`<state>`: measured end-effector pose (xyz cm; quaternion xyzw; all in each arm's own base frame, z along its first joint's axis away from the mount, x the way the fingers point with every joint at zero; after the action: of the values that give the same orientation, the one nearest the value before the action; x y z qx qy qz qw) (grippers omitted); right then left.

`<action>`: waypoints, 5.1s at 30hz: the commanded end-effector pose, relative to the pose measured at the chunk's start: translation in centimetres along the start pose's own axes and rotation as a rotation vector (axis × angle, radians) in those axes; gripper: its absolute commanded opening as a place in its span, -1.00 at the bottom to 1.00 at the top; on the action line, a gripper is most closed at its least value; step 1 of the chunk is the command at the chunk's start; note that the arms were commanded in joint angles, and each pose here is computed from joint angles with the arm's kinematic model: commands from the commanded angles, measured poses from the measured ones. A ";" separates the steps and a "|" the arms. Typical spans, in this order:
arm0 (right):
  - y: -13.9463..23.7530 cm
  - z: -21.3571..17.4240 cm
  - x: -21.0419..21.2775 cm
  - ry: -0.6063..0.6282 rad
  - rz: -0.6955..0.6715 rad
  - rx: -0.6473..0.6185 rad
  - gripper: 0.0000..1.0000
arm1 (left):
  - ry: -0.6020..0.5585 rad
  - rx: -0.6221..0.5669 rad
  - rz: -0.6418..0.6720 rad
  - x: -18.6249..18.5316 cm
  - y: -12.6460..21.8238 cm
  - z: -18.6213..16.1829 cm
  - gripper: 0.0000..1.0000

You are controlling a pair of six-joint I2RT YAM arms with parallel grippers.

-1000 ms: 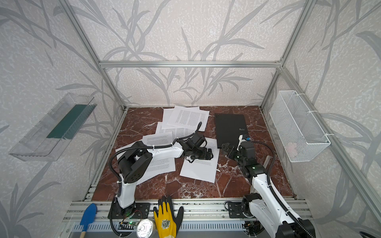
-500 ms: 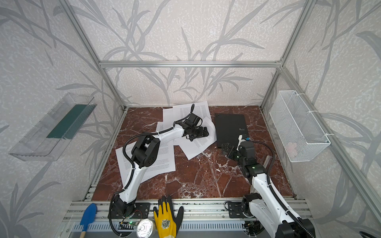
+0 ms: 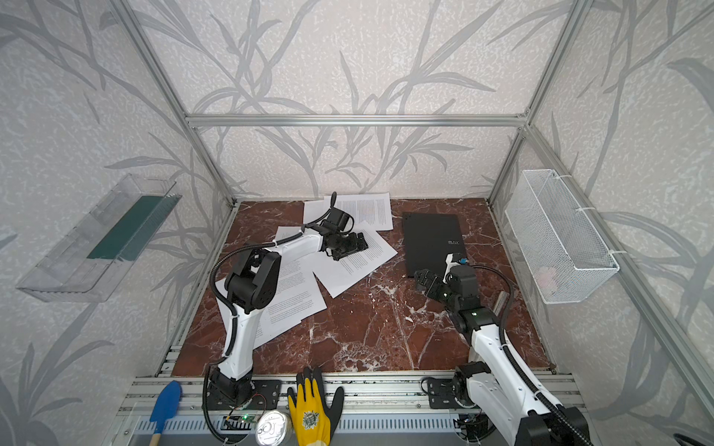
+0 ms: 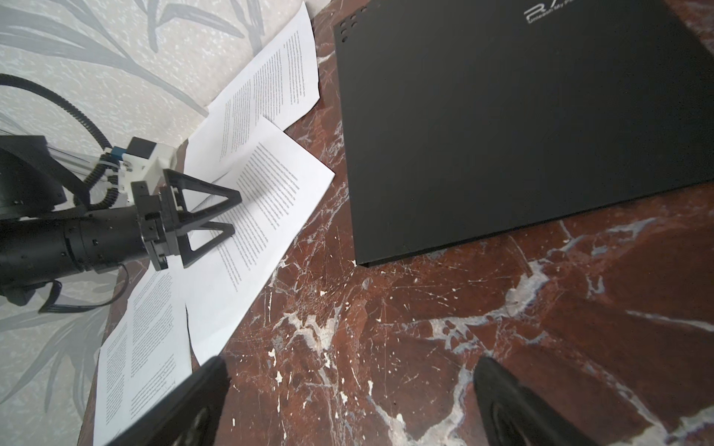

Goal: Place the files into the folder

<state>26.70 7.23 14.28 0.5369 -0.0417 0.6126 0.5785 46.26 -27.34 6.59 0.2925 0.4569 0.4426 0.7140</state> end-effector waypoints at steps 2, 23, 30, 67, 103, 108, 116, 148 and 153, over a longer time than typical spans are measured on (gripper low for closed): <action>-0.7 -0.5 0.0 -0.031 0.024 0.028 0.98 | 0.014 0.171 0.036 2.0 -2.5 -3.4 0.83; -7.0 -1.3 -2.7 -0.380 0.100 -0.009 0.64 | -0.272 -0.503 -0.288 -10.7 25.0 -6.9 0.98; -8.2 -0.4 -3.1 -0.486 0.163 -0.087 0.36 | -0.274 -0.465 -0.263 -7.2 25.4 -12.0 0.98; -11.9 1.1 -4.6 -0.672 0.270 -0.174 -0.05 | -0.325 -0.369 -0.124 -1.8 21.4 -17.3 0.98; -16.2 1.7 -9.5 -0.836 0.134 -0.281 -0.57 | -0.322 -0.385 -0.118 -1.7 21.6 -17.2 0.98; -14.7 3.7 -6.5 -0.692 0.214 -0.312 -0.74 | -0.319 -0.395 -0.111 -1.6 21.8 -17.1 0.98; -11.1 5.6 -2.7 -0.480 0.310 -0.370 -1.00 | -0.312 -0.387 -0.105 -1.5 21.8 -17.2 0.98; 5.3 -2.4 7.1 0.524 0.013 -0.484 -1.00 | -0.243 -0.316 -0.017 -0.2 23.3 -17.6 0.98; 6.5 -3.6 8.1 0.631 -0.031 -0.546 -1.00 | -0.237 -0.313 -0.049 -0.6 24.1 -17.7 0.98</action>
<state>21.39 14.02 18.36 0.2099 0.0254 0.7388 0.6399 21.39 -17.22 17.70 0.2308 0.2964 0.4550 0.8074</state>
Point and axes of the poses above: each gripper's point midway between its finger pads, its own y axis back along the fingers, its own x axis along the line the jaws close on, z = x × y, the point moved 3 cm from there along y, back along the fingers, and after that the axes turned 15 degrees about -y, right-handed, at the moved point
